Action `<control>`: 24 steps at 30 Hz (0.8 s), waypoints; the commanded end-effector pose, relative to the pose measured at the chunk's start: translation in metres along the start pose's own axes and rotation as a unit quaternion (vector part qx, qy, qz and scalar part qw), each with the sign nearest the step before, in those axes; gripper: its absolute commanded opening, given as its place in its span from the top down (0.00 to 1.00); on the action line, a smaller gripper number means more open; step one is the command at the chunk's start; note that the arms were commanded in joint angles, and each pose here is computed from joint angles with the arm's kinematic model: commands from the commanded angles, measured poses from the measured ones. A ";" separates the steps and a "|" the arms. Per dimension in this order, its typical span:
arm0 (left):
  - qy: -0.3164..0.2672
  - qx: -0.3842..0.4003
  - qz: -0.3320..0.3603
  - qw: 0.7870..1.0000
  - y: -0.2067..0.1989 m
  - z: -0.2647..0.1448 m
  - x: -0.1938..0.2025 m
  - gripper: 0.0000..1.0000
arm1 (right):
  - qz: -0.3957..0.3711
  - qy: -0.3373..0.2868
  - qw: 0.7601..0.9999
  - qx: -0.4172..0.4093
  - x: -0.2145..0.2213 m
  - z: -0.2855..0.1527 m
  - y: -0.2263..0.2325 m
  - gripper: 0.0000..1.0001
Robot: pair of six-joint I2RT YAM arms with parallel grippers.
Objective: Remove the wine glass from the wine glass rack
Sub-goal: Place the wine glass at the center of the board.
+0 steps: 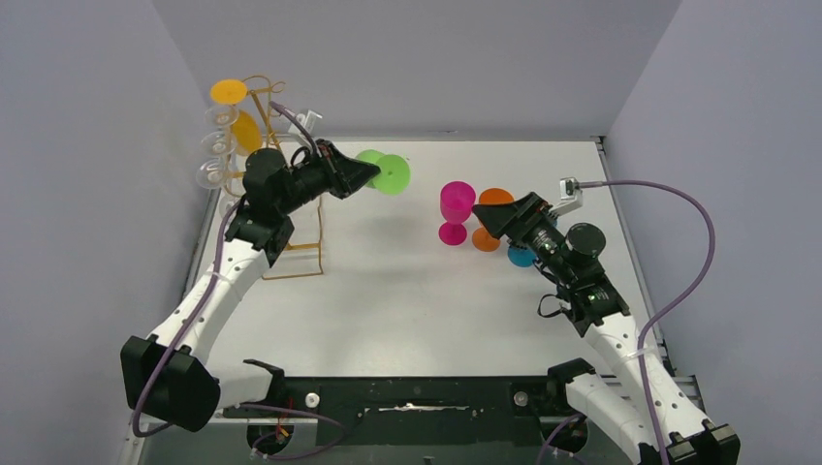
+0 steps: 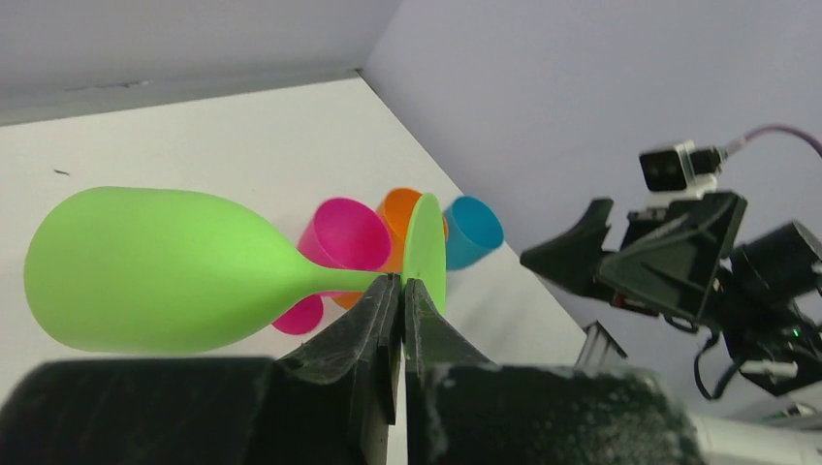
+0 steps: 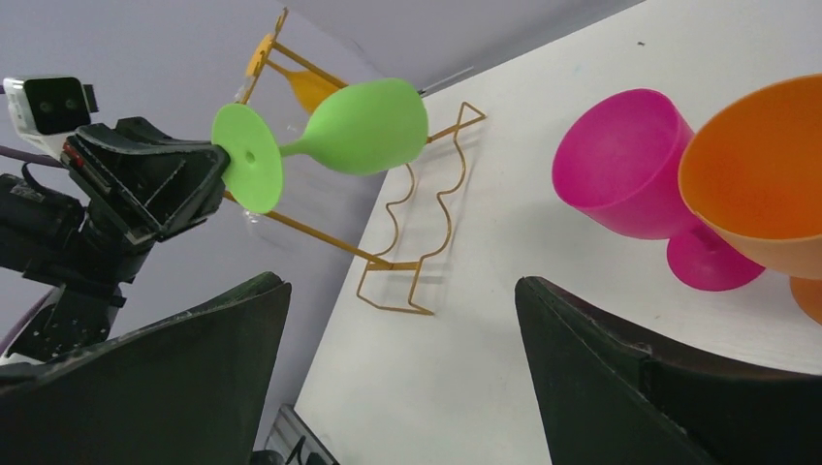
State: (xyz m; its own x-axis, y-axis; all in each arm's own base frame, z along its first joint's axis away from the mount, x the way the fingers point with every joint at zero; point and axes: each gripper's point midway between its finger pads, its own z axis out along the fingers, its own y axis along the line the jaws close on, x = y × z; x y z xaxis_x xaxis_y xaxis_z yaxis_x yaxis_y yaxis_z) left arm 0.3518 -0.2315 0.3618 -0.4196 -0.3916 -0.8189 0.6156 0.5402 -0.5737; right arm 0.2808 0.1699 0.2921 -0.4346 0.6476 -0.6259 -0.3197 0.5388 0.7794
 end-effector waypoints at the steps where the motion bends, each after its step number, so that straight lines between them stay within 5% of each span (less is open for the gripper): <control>1: 0.024 0.105 0.032 0.994 -0.042 -0.015 0.025 1.00 | -0.044 0.012 0.995 -0.094 -0.003 0.004 0.042 0.11; 9: 0.024 0.146 -0.026 0.989 -0.070 -0.034 0.064 1.00 | -0.081 0.108 0.977 -0.164 0.043 0.024 0.080 0.20; 24: 0.033 0.149 -0.064 0.986 -0.072 -0.050 0.089 1.00 | -0.059 0.176 0.955 -0.233 0.077 0.036 0.105 0.69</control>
State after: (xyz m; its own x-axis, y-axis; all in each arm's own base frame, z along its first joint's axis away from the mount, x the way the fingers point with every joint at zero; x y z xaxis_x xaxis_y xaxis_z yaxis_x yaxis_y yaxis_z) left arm 0.2459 -0.2657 0.3010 -0.5952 -0.3521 -0.7224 0.6548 0.3086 -0.6899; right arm 0.2520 0.2863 0.2841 -0.6604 0.3138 -0.6822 -0.5876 0.3497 0.7297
